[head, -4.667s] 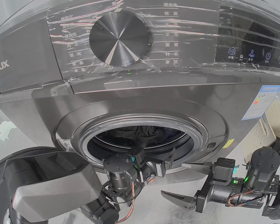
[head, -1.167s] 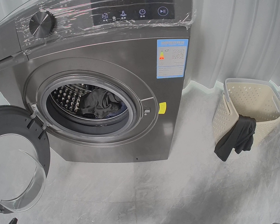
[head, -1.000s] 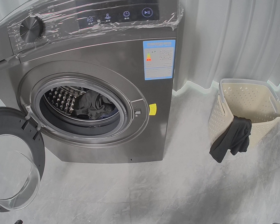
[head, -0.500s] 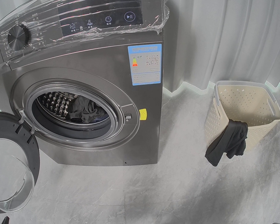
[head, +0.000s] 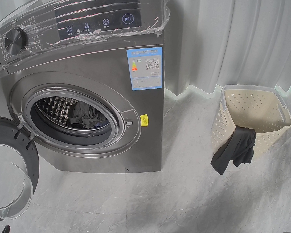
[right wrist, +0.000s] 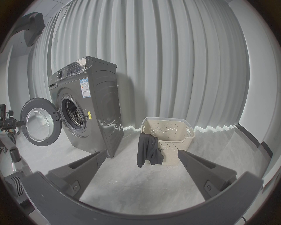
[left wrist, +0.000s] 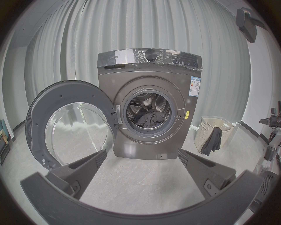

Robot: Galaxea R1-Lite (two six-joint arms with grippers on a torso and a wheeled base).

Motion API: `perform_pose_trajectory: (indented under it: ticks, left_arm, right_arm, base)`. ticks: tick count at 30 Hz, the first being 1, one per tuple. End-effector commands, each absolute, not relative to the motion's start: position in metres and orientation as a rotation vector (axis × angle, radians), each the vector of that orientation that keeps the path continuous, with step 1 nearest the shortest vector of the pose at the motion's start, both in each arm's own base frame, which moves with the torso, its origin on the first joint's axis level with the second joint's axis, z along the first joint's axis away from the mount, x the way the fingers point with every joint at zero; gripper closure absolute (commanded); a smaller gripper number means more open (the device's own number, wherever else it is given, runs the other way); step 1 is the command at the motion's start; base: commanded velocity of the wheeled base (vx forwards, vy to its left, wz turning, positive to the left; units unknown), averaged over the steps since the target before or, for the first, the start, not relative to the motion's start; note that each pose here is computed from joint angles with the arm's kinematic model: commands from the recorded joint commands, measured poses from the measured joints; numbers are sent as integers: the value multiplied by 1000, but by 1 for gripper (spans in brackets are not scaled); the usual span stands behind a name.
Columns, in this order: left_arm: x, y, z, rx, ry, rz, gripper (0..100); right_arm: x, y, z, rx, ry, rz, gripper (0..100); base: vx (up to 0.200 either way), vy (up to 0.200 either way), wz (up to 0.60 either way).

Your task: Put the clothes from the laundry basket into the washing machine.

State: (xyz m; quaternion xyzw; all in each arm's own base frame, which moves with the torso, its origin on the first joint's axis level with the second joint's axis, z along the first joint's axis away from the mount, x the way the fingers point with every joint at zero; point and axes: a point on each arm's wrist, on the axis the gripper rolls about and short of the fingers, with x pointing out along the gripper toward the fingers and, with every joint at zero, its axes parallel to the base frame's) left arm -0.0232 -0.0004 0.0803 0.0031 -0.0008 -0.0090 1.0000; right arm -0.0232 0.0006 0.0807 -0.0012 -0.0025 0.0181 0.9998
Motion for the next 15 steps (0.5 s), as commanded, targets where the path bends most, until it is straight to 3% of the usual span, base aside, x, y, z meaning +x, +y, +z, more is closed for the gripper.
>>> perform_pose_trajectory:
  ticks: [1,7,13,15]
  left_arm:
    - [-23,0,76,6,1,-17,0]
    - [-23,0,75,2,3,-17,0]
    - [-23,0,75,0,3,-18,0]
    - [-23,0,75,-2,3,-17,0]
  right_arm:
    - [-23,1,76,-3,-2,37,0]
    - [-23,1,76,-3,-2,37,0]
    - [-23,1,76,-5,-2,38,0]
    - [-23,1,76,-5,-2,38,0]
  base:
    - [0,-200,0]
    - [0,-33,0]
    - [0,0,-600]
    - [0,0,0]
